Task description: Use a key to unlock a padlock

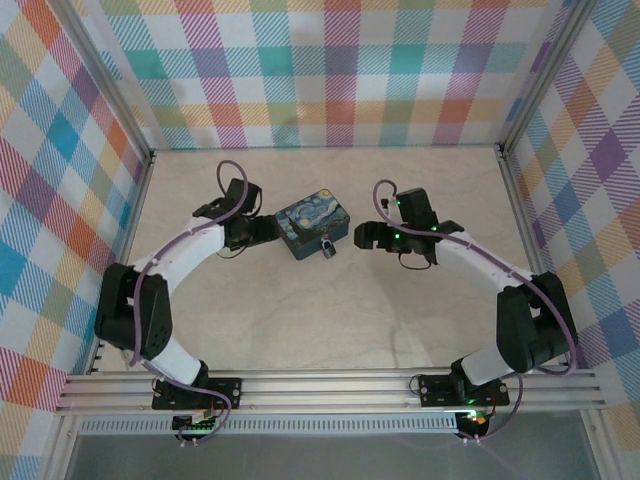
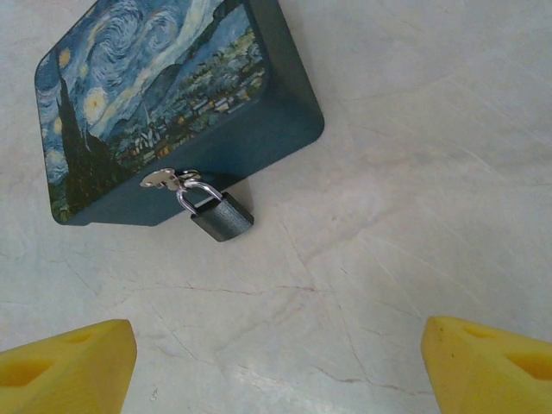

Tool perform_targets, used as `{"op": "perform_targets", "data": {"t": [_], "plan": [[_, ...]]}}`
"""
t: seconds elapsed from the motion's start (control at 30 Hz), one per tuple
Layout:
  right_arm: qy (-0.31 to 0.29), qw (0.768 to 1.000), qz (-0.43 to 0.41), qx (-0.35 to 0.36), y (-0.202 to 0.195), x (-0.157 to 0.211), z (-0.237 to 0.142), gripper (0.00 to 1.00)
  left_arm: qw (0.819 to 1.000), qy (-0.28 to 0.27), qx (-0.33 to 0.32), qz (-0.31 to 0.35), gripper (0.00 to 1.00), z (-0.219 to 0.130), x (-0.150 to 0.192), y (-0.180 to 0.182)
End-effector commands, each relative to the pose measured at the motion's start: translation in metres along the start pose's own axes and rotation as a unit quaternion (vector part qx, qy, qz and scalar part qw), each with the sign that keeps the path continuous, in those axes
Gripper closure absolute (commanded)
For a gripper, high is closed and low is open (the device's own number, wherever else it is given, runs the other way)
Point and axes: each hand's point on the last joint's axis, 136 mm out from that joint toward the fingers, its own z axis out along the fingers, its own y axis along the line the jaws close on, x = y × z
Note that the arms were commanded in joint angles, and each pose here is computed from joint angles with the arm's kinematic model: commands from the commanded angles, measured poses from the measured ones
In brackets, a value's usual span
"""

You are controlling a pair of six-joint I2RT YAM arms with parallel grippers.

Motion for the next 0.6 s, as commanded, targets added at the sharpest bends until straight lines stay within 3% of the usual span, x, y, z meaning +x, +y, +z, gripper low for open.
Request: {"op": "perform_targets", "data": {"t": [0.0,0.13,0.3,0.57], "plan": [[-0.008,1.0,-0.004,-0.004,0.01,-0.006,0.001,0.14,0.994,-0.015,-0.088,-0.064,0.16,-0.03,-0.004,0.035],[0.002,1.0,-0.007,-0.005,0.013,0.003,0.003,0.15,0.959,-0.02,-0.222,-0.177,0.15,-0.047,0.013,0.11],[0.023,1.0,-0.015,-0.008,0.016,0.018,0.003,0.15,0.905,-0.02,-0.243,-0.347,0.2,-0.057,0.06,0.184],[0.024,0.999,-0.026,-0.031,0.026,0.028,-0.006,0.16,0.822,-0.015,-0.308,-0.48,0.25,-0.086,0.107,0.276]]}}
